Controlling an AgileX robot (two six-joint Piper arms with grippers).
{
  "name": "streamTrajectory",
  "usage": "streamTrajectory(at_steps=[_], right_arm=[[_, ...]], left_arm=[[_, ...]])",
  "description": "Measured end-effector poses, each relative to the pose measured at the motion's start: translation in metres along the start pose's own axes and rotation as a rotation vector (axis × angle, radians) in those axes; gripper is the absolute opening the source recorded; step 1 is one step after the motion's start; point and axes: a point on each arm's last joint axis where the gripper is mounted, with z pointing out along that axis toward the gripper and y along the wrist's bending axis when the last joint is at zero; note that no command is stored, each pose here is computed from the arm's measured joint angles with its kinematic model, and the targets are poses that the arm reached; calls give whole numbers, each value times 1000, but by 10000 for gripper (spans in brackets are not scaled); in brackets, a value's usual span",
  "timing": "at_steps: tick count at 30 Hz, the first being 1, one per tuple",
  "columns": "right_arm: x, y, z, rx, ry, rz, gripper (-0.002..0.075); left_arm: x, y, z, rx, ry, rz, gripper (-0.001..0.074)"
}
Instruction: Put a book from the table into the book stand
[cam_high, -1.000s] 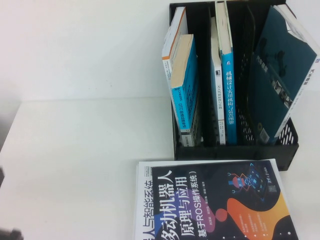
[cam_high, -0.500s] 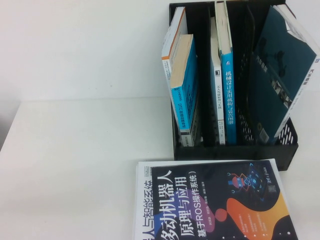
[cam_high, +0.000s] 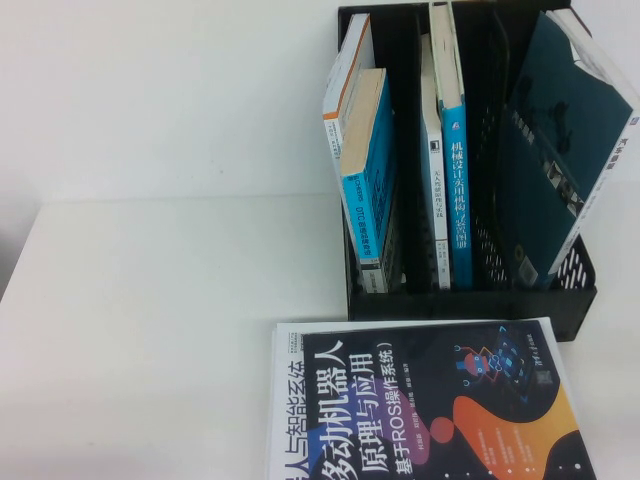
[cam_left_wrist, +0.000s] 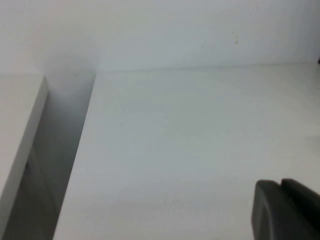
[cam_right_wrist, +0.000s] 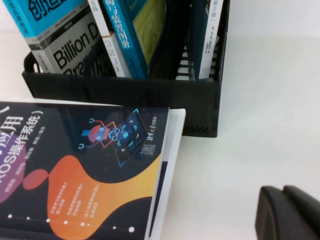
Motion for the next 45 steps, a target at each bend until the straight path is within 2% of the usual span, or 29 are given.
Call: streamTrajectory(at_steps=[5, 11, 19, 25, 45], right_arm=[[0, 0, 0, 0, 0, 0, 8], [0, 0, 0, 0, 0, 0, 8], [0, 0, 0, 0, 0, 0, 8], [0, 0, 0, 0, 0, 0, 8], [0, 0, 0, 0, 0, 0, 8]], left_arm=[[12, -1, -6, 18, -37, -30, -2], [23, -5, -7, 50, 75, -91, -2], [23, 4, -9, -43, 67, -144, -2], [23, 5, -9, -50, 72, -64, -2], [23, 3, -9, -25, 76, -36, -2]])
